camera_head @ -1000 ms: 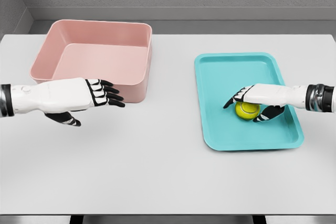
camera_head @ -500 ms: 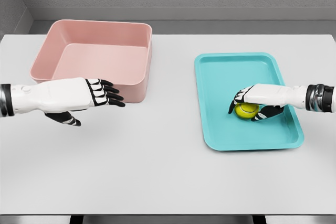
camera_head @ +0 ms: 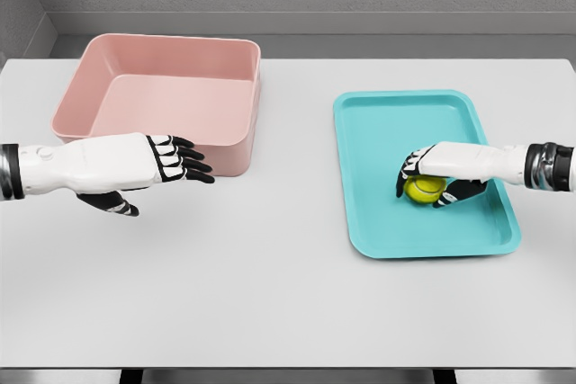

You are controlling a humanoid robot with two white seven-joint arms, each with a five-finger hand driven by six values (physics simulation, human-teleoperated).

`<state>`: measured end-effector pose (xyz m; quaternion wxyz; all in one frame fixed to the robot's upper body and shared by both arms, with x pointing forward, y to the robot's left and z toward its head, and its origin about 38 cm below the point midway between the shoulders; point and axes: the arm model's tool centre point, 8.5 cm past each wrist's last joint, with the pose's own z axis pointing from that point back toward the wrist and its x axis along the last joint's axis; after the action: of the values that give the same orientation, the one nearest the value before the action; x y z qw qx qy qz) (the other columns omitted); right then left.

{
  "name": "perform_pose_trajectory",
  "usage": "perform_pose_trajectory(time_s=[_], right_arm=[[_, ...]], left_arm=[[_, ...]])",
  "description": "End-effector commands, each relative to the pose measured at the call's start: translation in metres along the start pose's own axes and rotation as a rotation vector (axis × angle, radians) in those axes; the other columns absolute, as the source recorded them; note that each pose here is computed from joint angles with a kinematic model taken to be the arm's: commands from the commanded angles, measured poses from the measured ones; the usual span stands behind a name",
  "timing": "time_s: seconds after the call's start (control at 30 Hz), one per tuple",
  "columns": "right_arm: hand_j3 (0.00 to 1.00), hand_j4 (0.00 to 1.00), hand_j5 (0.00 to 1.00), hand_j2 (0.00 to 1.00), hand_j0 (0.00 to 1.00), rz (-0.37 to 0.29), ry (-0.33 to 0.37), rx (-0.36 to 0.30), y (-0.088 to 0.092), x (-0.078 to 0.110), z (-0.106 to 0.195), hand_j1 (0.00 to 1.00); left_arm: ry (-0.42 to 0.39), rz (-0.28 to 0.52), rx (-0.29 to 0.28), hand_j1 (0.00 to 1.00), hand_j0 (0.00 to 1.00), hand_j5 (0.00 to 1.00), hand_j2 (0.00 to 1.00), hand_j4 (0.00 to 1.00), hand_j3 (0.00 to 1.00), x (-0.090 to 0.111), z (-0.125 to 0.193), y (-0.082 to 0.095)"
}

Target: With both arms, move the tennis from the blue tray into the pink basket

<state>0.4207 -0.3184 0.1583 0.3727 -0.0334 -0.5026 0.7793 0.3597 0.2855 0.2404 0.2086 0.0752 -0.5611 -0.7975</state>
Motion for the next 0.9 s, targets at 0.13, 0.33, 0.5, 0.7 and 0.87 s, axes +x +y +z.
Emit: perform_pose_trajectory(time_s=[0.13,0.33,0.5,0.7,0.87], right_arm=[[0.5,0.5,0.5,0.5,0.5,0.0,-0.003,-0.012,-0.004,0.001,0.001,0.5],[0.49,0.49,0.49,0.49,0.49,0.021,-0.012,-0.027,-0.015,0.005,0.0,0.49],[0.49,0.49,0.49,0.49,0.49,0.034,-0.021,-0.039,-0.022,0.008,-0.003,0.49],[0.49,0.49,0.49,0.49,0.49,0.064,-0.059,-0.065,-0.039,0.018,-0.014,0.49],[0.49,0.49,0.49,0.49,0.49,0.083,-0.096,-0.083,-0.048,0.03,-0.024,0.49]], left_arm=[[0.001,0.005,0.004,1.0,1.0,1.0,1.0,1.0,1.0,0.0,0.0,0.001],[0.0,0.005,0.005,1.0,1.0,1.0,1.0,1.0,1.0,0.0,0.0,0.001],[0.0,0.004,0.006,1.0,1.0,1.0,1.0,1.0,1.0,0.0,0.0,0.001],[-0.007,0.005,0.011,1.0,1.0,1.0,1.0,1.0,1.0,0.001,-0.003,0.002],[-0.014,0.004,0.017,1.0,1.0,1.0,1.0,1.0,1.0,0.002,-0.006,0.002]])
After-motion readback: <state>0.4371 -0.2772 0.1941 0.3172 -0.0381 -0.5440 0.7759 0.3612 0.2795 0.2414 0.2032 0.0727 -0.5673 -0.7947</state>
